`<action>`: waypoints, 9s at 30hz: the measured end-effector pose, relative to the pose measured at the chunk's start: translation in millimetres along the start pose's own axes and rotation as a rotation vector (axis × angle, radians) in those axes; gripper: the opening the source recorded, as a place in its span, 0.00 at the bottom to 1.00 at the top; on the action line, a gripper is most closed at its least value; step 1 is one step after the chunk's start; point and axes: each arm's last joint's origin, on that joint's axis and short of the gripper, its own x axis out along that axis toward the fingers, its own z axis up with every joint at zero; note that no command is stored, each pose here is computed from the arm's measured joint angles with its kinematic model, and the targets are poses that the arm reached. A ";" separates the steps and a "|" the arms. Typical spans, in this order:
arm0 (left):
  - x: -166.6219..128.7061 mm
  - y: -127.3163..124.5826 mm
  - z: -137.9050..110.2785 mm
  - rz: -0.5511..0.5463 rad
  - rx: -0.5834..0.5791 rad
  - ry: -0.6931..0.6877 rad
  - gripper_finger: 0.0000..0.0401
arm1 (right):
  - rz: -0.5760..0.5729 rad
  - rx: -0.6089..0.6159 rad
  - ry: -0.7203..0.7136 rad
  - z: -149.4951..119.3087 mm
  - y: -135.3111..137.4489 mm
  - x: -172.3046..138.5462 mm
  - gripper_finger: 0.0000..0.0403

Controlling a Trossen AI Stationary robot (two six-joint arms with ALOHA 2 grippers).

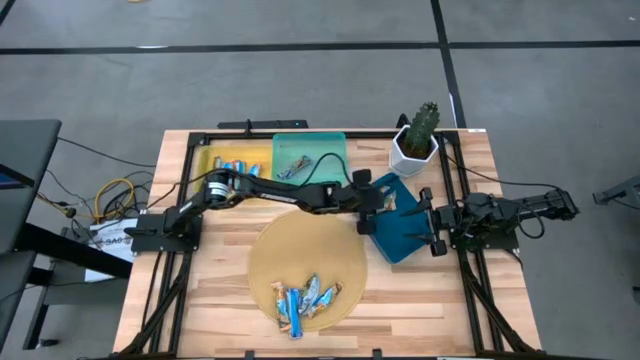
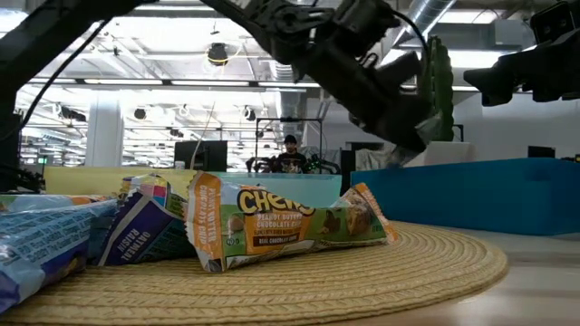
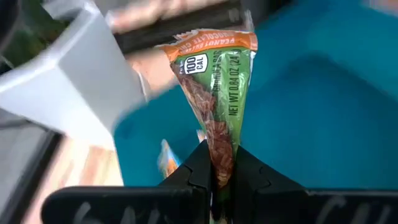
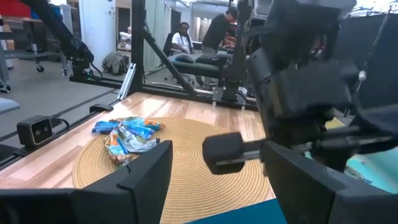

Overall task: Pick and place Granola Bars by type
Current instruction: Put the top yellow granola bar into the blue bin, then put the left blue granola bar into the light blue bin

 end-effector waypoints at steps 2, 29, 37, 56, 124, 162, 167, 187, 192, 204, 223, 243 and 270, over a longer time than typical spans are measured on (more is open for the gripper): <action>8.1 0.2 1.5 -0.003 0.009 0.028 0.05 | 0.000 0.000 0.000 0.0 0.0 0.0 0.61; 29.6 19.9 -12.6 0.083 -0.486 0.202 0.16 | 0.000 0.000 0.000 0.0 0.0 0.0 0.61; 29.5 19.7 -12.6 0.070 -0.480 0.203 0.31 | 0.000 0.000 0.000 0.0 0.0 0.0 0.61; -12.9 -40.5 32.7 -0.128 0.023 0.098 0.32 | -0.001 0.000 0.000 0.0 0.0 0.0 0.61; -202.9 -250.2 -27.4 -0.814 1.220 0.486 0.32 | -0.001 0.000 0.000 0.0 0.0 0.0 0.61; -187.5 -256.7 -52.9 -0.870 1.186 0.453 0.29 | -0.001 0.000 0.000 0.1 0.0 0.0 0.61; -187.7 -256.9 -53.0 -0.868 1.154 0.464 0.19 | 0.000 0.000 0.000 0.0 0.0 0.0 0.61; -207.2 -242.5 -27.9 -0.801 1.005 0.417 0.04 | -0.001 0.000 0.000 0.1 -0.1 0.0 0.61; -224.7 -228.6 -8.7 -0.765 0.965 0.349 0.02 | 0.000 0.000 0.000 0.0 0.0 0.0 0.61; -268.8 -174.7 31.1 -0.612 0.787 0.266 0.03 | -0.001 0.000 0.000 0.1 0.0 0.0 0.61; -266.5 -146.4 39.1 -0.420 0.475 0.340 0.03 | 0.000 0.000 0.000 0.0 0.0 0.0 0.61; -226.2 -85.7 43.0 -0.002 -0.540 0.432 0.05 | -0.001 0.000 0.000 0.1 -0.1 0.0 0.61; -175.8 55.7 19.4 0.556 -0.816 0.363 0.05 | -0.001 0.000 0.000 0.1 0.0 0.0 0.61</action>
